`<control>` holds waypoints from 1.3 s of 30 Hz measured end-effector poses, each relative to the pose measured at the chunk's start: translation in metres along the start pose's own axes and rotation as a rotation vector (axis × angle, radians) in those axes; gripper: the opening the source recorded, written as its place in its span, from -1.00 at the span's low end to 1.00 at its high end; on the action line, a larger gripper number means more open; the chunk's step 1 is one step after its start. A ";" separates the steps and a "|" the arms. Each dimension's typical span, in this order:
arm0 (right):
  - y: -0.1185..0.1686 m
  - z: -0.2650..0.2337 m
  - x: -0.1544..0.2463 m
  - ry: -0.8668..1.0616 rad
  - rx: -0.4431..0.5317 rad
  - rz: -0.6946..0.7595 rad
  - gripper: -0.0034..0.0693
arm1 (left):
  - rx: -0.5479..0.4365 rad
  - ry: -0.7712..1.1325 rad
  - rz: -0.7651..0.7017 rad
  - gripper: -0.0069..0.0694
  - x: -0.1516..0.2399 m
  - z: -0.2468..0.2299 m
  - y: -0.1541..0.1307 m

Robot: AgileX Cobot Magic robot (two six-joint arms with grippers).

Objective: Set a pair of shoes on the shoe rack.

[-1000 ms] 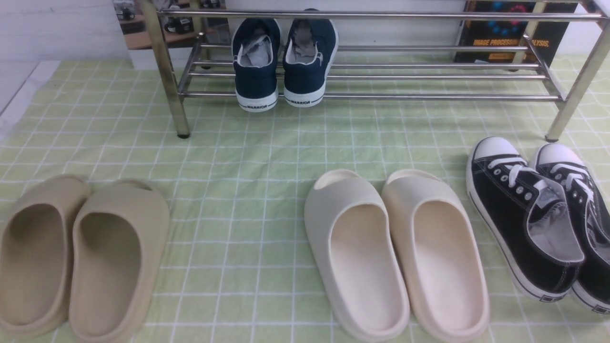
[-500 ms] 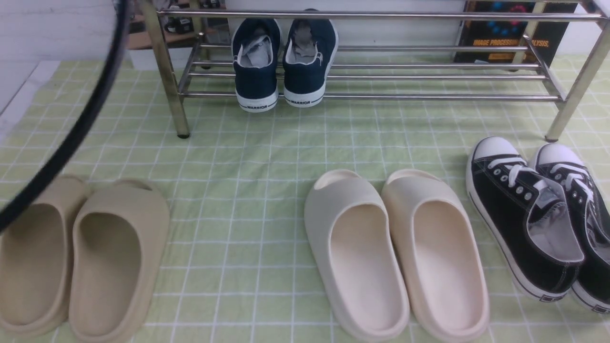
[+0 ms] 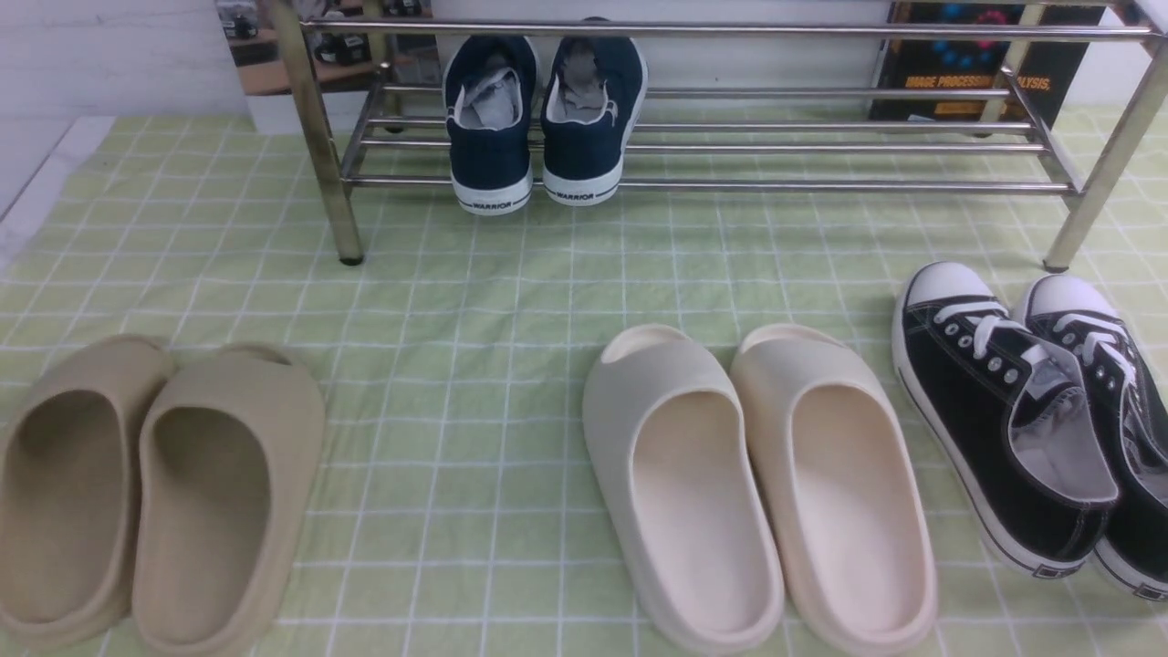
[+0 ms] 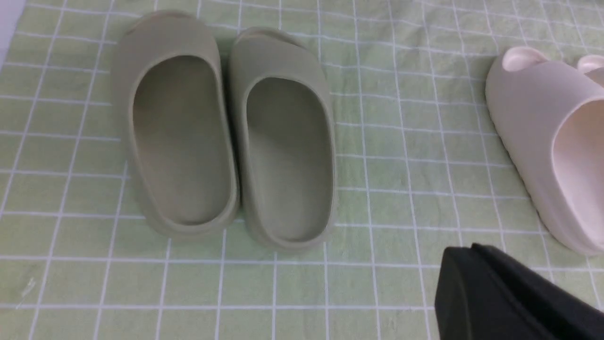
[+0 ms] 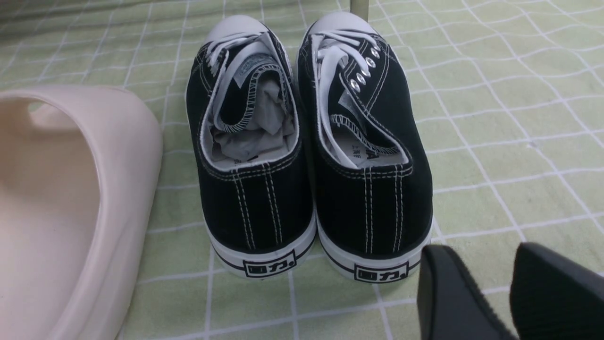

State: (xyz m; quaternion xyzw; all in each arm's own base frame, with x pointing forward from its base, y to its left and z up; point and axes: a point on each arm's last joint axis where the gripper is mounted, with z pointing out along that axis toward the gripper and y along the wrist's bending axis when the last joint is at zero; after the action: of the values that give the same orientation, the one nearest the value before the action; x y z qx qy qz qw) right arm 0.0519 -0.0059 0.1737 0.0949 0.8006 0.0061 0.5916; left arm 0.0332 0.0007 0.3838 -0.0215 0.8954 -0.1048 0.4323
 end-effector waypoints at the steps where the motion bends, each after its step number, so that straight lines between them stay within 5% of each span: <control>1: 0.000 0.000 0.000 0.000 0.000 0.000 -0.25 | 0.000 0.001 -0.001 -0.85 0.000 0.000 0.000; 11: 0.000 0.000 0.000 0.000 0.000 0.000 -0.25 | -0.003 0.001 0.006 -0.85 0.014 0.014 0.003; 17: 0.000 0.000 0.000 0.000 0.000 0.000 -0.25 | 0.065 -0.263 -0.018 -0.85 0.043 0.044 0.009; 23: 0.000 0.000 0.000 0.000 0.000 0.000 -0.25 | 0.025 -0.521 -0.102 -0.85 0.092 0.083 0.024; 29: 0.000 0.000 0.000 0.000 0.000 0.000 -0.25 | -0.078 -0.487 -0.034 -0.85 0.124 0.117 0.035; 39: 0.000 0.000 0.000 0.000 0.000 0.000 -0.25 | -0.099 -0.389 -0.043 -0.85 0.151 0.144 0.043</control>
State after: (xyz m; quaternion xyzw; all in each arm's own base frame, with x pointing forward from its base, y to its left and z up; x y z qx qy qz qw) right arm 0.0519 -0.0059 0.1737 0.0949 0.8006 0.0061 0.5916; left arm 0.0529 -0.0011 0.1721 -0.0817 0.7983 -0.0636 0.5933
